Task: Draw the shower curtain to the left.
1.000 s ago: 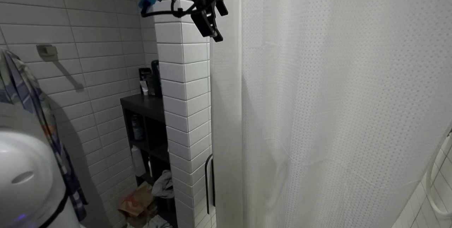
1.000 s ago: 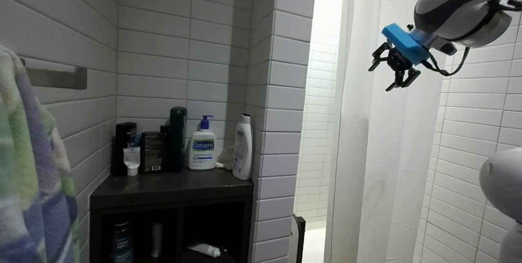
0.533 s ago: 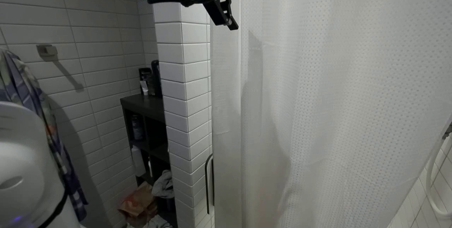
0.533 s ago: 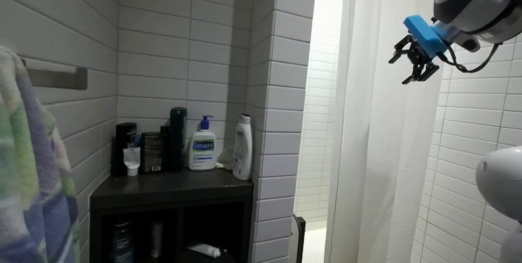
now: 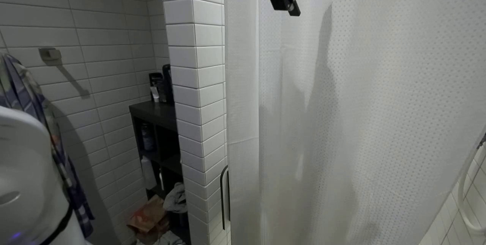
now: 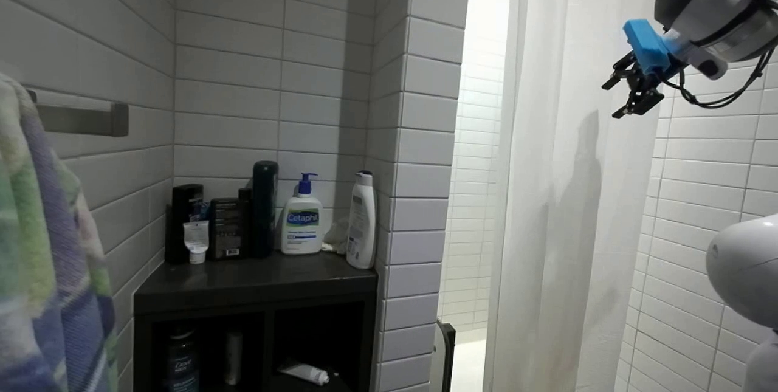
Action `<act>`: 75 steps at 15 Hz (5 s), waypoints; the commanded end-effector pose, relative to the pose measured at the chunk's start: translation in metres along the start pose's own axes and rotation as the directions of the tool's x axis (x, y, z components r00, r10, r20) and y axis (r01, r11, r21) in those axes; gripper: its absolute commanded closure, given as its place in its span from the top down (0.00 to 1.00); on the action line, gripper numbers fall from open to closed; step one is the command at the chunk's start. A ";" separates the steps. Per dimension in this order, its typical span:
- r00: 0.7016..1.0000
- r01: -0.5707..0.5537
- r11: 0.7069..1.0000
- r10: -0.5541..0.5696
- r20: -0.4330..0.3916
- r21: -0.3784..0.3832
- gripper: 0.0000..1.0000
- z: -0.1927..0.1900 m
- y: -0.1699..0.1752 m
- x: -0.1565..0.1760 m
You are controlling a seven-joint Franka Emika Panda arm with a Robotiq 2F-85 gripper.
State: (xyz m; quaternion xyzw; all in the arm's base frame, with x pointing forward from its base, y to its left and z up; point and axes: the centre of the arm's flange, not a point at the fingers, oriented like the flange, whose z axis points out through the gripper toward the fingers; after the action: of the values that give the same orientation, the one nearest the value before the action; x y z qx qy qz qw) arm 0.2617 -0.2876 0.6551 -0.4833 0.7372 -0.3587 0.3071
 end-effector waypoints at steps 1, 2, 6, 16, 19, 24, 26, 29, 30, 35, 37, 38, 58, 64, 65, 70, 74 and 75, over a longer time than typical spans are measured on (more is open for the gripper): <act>0.993 -0.116 0.993 0.116 0.013 0.027 1.00 0.016 -0.029 0.040; 0.989 -0.146 0.989 0.146 0.016 0.033 1.00 0.018 -0.032 0.050; 0.959 -0.282 0.957 0.281 0.030 0.059 1.00 0.014 -0.034 0.098; 0.764 -0.637 0.763 0.607 0.219 0.107 1.00 0.020 -0.029 0.169; 0.714 -0.688 0.721 0.650 0.261 0.086 1.00 0.037 -0.035 0.171; 0.627 -0.762 0.647 0.721 0.297 0.039 1.00 0.068 -0.040 0.181; 0.594 -0.789 0.614 0.748 0.297 0.030 1.00 0.074 -0.038 0.188; 0.550 -0.826 0.563 0.787 0.281 0.039 1.00 0.074 -0.036 0.198; 0.535 -0.837 0.545 0.799 0.276 0.046 1.00 0.073 -0.035 0.200; 0.456 -0.886 0.461 0.844 0.282 0.052 1.00 0.073 -0.047 0.208; 0.427 -0.901 0.432 0.857 0.290 0.048 1.00 0.075 -0.053 0.209; 0.413 -0.907 0.419 0.862 0.295 0.047 1.00 0.075 -0.056 0.209; 0.127 -0.991 0.109 0.950 0.287 0.077 1.00 0.084 -0.076 0.218; 0.071 -0.983 0.020 0.958 0.278 0.183 1.00 0.089 -0.078 0.226; 0.069 -0.979 0.012 0.958 0.277 0.203 1.00 0.090 -0.078 0.227; 0.075 -0.970 0.005 0.958 0.276 0.245 1.00 0.096 -0.079 0.229; 0.096 -0.972 0.029 0.956 0.279 0.235 1.00 0.097 -0.082 0.227; 0.100 -0.973 0.034 0.954 0.282 0.230 1.00 0.097 -0.082 0.226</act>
State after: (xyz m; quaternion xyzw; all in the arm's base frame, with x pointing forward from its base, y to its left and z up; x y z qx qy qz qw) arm 0.2977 -0.5406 0.6373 0.1974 0.7831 -0.1705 0.5646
